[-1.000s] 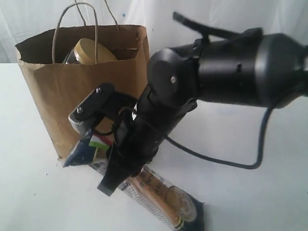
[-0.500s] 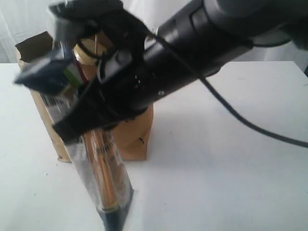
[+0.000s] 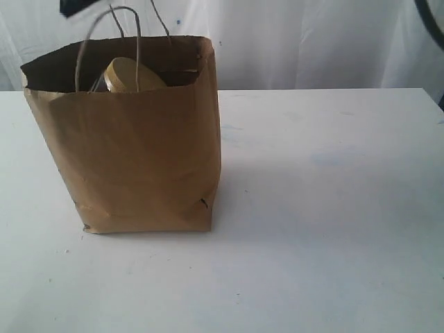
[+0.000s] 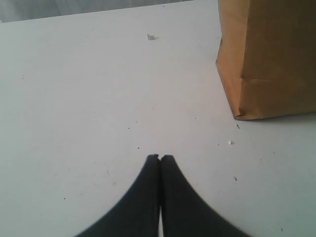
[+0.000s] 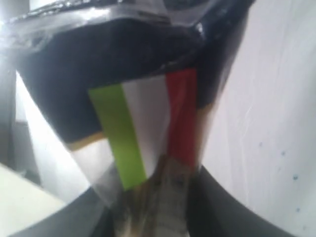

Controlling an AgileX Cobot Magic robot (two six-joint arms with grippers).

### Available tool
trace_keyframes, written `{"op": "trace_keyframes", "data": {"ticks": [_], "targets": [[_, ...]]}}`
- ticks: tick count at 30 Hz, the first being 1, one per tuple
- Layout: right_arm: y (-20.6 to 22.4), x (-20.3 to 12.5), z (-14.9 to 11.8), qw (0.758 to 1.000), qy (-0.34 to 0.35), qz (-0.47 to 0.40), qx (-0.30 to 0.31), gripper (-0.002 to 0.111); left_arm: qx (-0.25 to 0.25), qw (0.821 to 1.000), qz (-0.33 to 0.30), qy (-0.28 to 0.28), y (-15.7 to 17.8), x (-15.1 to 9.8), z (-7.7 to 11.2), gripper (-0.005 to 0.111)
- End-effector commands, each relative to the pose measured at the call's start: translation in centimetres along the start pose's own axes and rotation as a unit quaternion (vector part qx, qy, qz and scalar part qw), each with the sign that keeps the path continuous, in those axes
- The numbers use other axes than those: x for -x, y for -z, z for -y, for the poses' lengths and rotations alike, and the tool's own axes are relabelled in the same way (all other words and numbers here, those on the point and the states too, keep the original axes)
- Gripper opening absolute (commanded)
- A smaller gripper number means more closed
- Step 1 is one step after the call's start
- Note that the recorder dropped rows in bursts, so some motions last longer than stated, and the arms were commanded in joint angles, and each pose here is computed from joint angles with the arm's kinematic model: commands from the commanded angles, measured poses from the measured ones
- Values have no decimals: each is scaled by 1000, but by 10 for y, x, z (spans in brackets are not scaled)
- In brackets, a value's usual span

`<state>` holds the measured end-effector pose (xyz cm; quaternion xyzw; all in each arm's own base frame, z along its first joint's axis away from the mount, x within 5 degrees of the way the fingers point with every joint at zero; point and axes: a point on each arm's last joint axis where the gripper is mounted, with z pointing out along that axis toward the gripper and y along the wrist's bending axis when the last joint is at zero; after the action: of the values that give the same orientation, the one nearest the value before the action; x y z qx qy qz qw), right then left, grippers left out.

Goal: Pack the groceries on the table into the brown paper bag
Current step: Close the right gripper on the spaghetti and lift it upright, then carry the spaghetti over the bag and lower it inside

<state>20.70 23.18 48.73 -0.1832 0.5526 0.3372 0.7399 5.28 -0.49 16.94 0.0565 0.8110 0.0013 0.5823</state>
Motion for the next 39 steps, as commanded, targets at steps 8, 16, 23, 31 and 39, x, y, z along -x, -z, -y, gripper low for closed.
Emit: {"op": "trace_keyframes", "data": {"ticks": [8, 16, 23, 31, 39], "targets": [[8, 33, 8, 983, 136, 109, -61, 0, -3, 1000, 2, -2, 0, 0, 0, 0], [2, 25, 14, 978, 161, 103, -77, 0, -3, 1000, 2, -2, 0, 0, 0, 0], [-27, -19, 52, 976, 166, 65, -129, 0, -3, 1000, 2, -2, 0, 0, 0, 0], [-36, -34, 55, 982, 105, 83, -132, 0, -3, 1000, 2, -2, 0, 0, 0, 0], [-45, -51, 51, 990, 70, 82, -96, 0, -3, 1000, 2, -2, 0, 0, 0, 0]]}}
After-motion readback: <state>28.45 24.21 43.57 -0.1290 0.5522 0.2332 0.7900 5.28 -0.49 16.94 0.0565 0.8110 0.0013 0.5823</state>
